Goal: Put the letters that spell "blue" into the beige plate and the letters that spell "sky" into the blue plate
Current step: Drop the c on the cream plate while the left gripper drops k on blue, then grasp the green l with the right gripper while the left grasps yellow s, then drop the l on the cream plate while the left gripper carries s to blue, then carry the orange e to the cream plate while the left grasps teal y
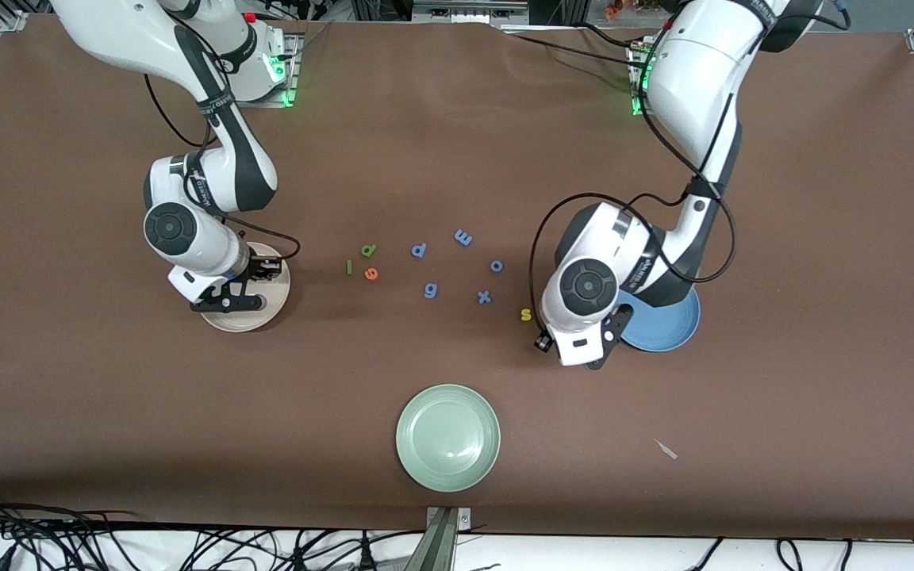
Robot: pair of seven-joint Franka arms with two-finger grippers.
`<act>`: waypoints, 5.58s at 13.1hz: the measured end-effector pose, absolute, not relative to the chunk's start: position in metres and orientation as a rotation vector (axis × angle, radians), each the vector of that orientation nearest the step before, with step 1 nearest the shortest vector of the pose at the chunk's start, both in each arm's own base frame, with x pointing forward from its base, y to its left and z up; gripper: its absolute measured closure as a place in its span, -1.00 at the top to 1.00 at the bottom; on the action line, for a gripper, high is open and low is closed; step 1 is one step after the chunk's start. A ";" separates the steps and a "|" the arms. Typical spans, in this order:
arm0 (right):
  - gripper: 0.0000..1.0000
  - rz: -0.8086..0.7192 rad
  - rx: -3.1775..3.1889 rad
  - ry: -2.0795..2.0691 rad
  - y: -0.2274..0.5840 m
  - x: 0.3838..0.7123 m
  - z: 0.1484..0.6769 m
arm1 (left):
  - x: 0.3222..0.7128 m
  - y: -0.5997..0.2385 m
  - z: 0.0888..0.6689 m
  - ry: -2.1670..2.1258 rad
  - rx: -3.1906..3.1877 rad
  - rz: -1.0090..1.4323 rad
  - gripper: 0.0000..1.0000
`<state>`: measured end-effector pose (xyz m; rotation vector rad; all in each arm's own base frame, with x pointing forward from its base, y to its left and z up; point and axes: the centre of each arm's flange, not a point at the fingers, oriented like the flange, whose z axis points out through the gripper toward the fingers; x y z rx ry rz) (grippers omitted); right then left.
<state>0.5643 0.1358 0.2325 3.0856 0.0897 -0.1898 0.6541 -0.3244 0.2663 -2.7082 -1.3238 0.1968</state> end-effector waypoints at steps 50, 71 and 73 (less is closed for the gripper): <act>-0.45 -0.226 3.020 0.539 0.132 0.575 0.233 | 0.590 -0.367 0.173 -0.179 -3.147 0.067 0.26; -0.28 -0.008 3.154 -0.125 0.337 0.534 0.192 | 0.628 -0.183 0.216 -0.053 -2.959 0.452 -0.58; -0.19 -0.009 3.153 -0.126 0.337 0.534 0.192 | 0.621 -0.172 0.203 -0.048 -2.947 0.498 -0.58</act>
